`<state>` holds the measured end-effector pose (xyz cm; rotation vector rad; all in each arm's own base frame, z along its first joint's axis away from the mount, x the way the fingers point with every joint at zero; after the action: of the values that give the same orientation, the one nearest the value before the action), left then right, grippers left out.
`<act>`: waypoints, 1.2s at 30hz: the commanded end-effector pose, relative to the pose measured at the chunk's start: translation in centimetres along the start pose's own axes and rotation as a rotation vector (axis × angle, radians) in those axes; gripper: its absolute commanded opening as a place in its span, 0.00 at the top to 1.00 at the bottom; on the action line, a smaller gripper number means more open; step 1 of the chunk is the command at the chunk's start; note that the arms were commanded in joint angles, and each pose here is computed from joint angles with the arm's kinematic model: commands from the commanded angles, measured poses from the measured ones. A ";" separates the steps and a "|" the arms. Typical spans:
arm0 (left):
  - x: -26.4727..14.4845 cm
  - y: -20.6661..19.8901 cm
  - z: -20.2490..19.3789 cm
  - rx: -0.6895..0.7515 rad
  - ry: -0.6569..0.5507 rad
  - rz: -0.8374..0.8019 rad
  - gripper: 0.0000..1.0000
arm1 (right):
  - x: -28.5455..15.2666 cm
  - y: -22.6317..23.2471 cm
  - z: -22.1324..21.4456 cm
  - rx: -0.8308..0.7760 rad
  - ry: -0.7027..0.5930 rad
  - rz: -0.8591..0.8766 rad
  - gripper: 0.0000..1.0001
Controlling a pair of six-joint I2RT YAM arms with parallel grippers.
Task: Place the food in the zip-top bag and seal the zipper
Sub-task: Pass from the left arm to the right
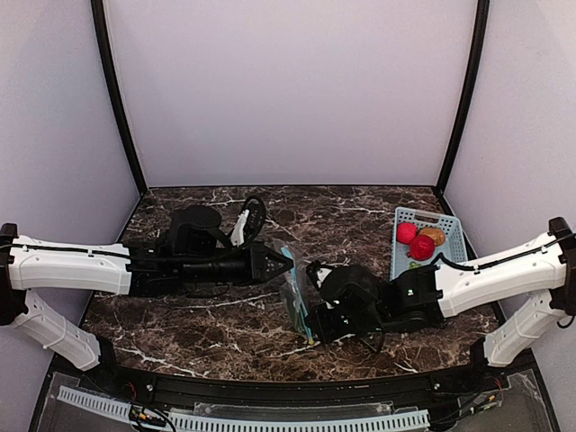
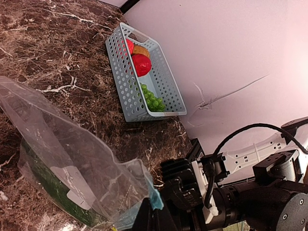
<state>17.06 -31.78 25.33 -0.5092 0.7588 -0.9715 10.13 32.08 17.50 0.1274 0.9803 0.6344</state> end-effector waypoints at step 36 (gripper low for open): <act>0.5 1.4 -3.5 0.151 0.165 0.062 0.45 | -2.5 3.2 4.8 0.050 -0.208 0.035 1.00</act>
<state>15.65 -31.91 23.30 -0.3585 0.7939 -1.0447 11.65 34.01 21.16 0.1904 0.8385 0.5991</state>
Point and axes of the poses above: each gripper's point midway between its finger pads, its own x axis out along the fingers, its own y axis along the line the jaws close on, z = x × y, the point moved 8 cm from there along -x, back along the fingers, and after that the axes turned 7 degrees about x, right-handed, at the moved point
